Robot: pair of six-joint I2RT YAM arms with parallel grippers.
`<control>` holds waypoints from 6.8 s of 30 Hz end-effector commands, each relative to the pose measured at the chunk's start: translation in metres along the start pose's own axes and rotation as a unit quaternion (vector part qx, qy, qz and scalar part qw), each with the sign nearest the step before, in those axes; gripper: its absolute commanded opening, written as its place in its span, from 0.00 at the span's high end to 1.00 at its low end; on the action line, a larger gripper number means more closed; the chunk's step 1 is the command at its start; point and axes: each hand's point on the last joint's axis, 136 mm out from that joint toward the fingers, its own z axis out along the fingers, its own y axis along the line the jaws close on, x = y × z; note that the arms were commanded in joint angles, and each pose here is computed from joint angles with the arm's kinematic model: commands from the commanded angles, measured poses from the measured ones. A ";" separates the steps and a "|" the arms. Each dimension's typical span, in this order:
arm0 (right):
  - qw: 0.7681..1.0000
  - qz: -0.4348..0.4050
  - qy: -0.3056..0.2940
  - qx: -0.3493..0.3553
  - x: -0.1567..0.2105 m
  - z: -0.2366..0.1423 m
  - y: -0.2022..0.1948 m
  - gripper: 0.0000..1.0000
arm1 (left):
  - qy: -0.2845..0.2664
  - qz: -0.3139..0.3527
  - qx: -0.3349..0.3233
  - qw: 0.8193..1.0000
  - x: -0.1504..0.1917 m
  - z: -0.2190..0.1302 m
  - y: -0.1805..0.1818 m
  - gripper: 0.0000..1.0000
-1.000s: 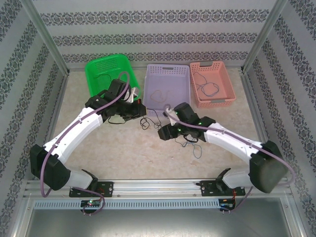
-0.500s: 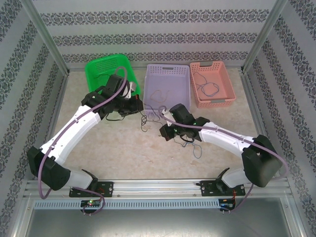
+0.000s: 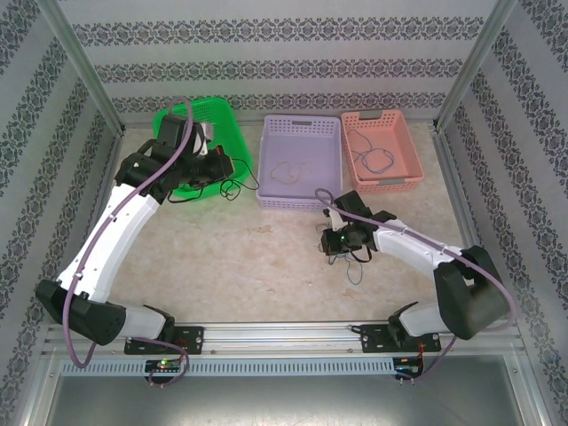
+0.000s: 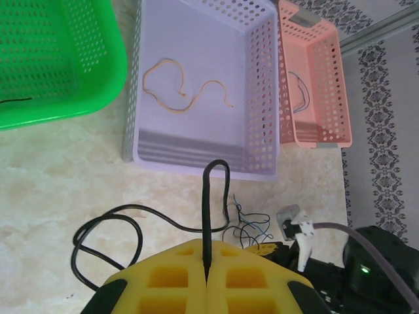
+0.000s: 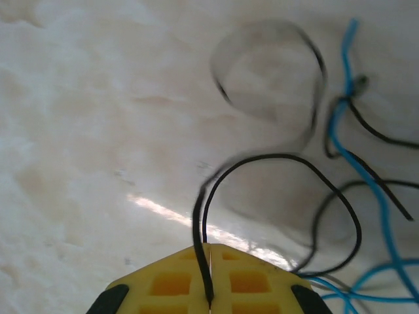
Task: Untangle the cables
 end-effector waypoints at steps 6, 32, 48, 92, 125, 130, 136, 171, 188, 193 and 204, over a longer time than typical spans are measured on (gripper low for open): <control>0.999 0.045 0.014 0.026 0.000 -0.009 -0.011 0.91 | -0.011 -0.020 0.043 0.999 -0.010 -0.018 -0.011 1.00; 0.912 0.076 -0.298 -0.271 -0.145 -0.161 0.172 0.40 | 0.073 -0.084 0.187 0.976 0.020 0.017 -0.064 1.00; 0.931 -0.203 -0.282 0.112 -0.161 -0.172 0.075 1.00 | 0.216 -0.024 0.187 0.958 0.084 0.032 -0.062 1.00; 0.731 0.566 -0.256 -0.282 -0.065 -0.121 0.005 0.68 | 0.199 -0.035 0.227 0.953 0.084 0.077 -0.115 1.00; 0.645 0.628 -0.154 -0.408 -0.084 -0.119 0.121 0.64 | 0.136 -0.075 0.229 0.961 0.060 0.079 -0.118 1.00; 0.613 0.653 -0.157 -0.416 -0.089 -0.120 0.117 0.63 | 0.134 -0.075 0.230 0.961 0.061 0.079 -0.117 1.00; 0.591 0.668 -0.153 -0.426 -0.095 -0.123 0.121 0.62 | 0.130 -0.074 0.229 0.962 0.060 0.080 -0.116 1.00; 0.967 0.148 -0.095 -0.184 -0.041 -0.112 0.116 1.00 | 0.067 -0.104 0.234 0.964 -0.024 0.049 -0.095 1.00; 0.964 -0.254 -0.037 -0.071 0.028 -0.074 0.172 1.00 | -0.048 -0.184 0.268 0.945 -0.129 0.049 -0.084 1.00; 0.940 -0.338 -0.011 -0.037 0.044 -0.060 0.188 1.00 | -0.060 -0.202 0.281 0.936 -0.140 0.053 -0.084 1.00; 0.925 -0.375 0.038 -0.044 0.060 -0.040 0.199 1.00 | -0.074 -0.220 0.309 0.922 -0.154 0.050 -0.087 1.00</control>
